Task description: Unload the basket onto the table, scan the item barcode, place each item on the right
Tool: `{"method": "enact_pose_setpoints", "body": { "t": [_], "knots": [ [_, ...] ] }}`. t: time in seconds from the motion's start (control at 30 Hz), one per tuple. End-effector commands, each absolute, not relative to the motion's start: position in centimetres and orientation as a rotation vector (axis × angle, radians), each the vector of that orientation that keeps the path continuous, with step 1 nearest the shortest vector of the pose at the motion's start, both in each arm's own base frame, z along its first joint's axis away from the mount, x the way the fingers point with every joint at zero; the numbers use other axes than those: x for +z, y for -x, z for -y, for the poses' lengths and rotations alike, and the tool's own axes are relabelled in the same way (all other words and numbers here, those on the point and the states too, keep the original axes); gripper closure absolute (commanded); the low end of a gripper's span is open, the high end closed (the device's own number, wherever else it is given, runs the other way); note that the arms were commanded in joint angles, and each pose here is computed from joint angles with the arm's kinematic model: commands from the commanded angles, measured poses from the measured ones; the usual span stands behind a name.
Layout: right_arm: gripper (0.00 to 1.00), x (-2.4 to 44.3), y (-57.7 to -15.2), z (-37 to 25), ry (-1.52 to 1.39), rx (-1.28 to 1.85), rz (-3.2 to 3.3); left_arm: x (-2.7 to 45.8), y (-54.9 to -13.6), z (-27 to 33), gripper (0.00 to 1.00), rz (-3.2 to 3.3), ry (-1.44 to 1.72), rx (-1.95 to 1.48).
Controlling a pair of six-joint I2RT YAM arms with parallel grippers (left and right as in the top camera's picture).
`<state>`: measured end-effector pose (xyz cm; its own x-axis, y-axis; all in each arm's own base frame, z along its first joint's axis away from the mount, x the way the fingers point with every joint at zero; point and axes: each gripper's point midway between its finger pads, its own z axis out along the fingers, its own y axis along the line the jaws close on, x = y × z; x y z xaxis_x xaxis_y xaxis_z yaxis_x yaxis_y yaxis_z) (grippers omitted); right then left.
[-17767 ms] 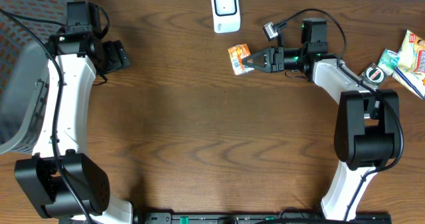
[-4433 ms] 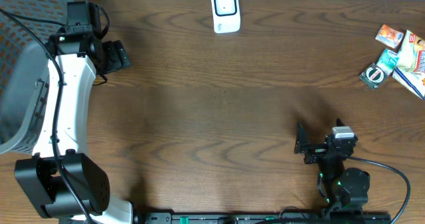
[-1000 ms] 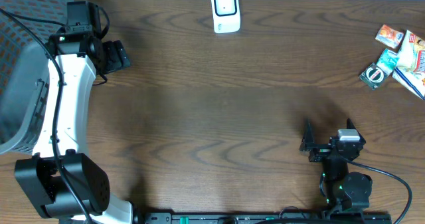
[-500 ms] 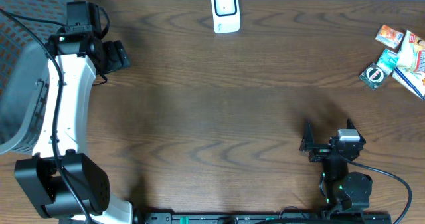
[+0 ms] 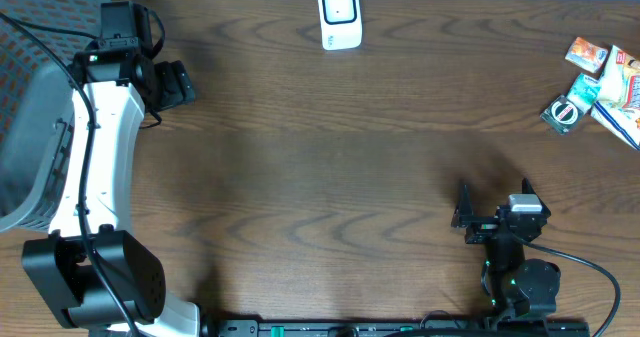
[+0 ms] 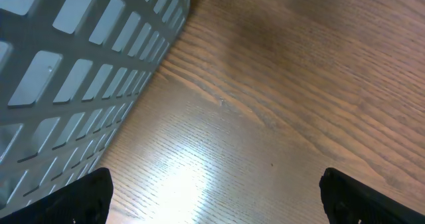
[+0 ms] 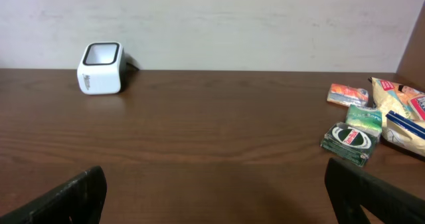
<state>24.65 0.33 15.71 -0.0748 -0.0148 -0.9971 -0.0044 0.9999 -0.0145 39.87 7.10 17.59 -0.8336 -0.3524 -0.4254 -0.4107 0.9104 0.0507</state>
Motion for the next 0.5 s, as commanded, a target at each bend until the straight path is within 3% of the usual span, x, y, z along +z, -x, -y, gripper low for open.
{"method": "enact_pose_setpoints", "body": {
  "t": [0.0,0.47],
  "knots": [
    [0.01,15.69,-24.61,-0.37,0.027,-0.015,-1.644,17.03,-39.79,-7.11,0.02,-2.677,0.547,0.198],
    [0.01,15.68,-24.62,-0.37,0.027,-0.014,-1.644,16.70,-39.17,-6.57,0.02,-2.712,0.543,0.165]
  ]
}}
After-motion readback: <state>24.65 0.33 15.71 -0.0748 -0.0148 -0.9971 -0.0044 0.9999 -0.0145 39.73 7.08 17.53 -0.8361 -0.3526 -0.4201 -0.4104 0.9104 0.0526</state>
